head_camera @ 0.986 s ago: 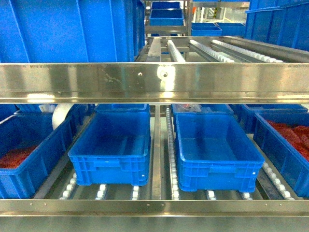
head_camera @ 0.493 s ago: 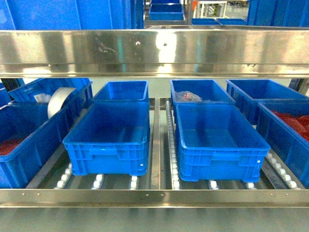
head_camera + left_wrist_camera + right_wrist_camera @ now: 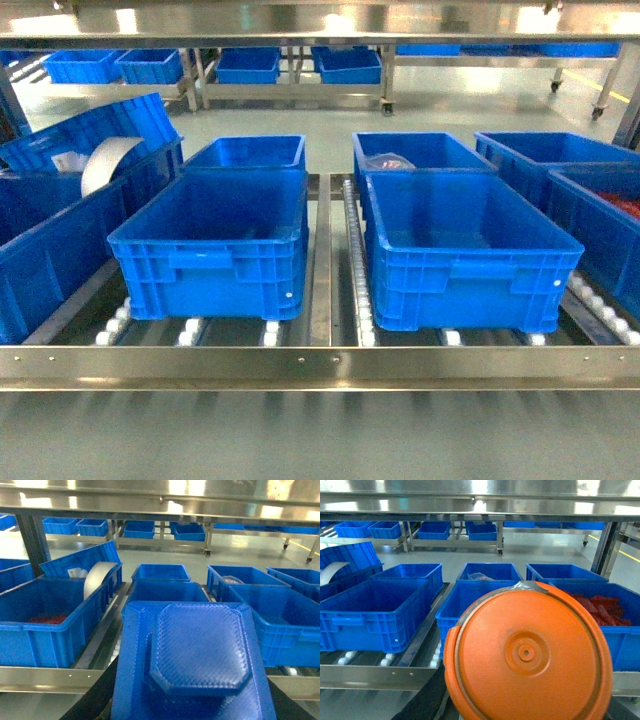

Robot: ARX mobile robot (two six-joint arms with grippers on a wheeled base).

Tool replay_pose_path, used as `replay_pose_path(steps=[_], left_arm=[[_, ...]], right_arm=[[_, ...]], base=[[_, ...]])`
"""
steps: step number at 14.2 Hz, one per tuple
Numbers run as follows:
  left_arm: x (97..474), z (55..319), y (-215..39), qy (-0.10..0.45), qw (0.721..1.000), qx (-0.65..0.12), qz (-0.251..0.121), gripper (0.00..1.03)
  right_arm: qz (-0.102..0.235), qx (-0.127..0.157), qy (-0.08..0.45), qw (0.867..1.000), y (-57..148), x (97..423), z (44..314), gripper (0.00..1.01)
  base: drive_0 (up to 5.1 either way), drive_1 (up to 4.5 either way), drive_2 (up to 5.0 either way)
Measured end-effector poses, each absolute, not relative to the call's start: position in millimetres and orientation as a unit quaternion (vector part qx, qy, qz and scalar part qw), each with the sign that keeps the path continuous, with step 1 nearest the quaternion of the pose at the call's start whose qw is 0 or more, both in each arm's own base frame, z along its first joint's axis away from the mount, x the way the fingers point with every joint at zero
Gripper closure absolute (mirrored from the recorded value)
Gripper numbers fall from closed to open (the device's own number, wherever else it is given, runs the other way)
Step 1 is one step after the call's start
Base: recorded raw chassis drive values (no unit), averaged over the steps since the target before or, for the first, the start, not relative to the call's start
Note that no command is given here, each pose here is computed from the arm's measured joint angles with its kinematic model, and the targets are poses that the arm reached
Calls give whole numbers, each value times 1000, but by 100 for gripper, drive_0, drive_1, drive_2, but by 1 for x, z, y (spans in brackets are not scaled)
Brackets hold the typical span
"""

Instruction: Sort blue parts and orange caps into right shelf containers

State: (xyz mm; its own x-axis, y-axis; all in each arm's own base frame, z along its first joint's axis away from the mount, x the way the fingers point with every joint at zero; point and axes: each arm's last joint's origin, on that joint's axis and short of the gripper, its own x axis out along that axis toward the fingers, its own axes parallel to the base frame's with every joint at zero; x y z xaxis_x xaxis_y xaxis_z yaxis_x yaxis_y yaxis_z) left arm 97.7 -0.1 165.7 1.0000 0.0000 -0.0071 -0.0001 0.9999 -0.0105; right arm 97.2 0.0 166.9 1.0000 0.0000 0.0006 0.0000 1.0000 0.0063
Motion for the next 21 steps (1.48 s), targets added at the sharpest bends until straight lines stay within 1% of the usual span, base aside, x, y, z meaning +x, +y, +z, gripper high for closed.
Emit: replay_pose_path(steps=[21], left_arm=[[98, 166, 0, 4, 1000, -5, 0, 61]], right_arm=[[0, 3, -1, 1000, 0, 97, 167, 57]], base=[[0, 0, 0]])
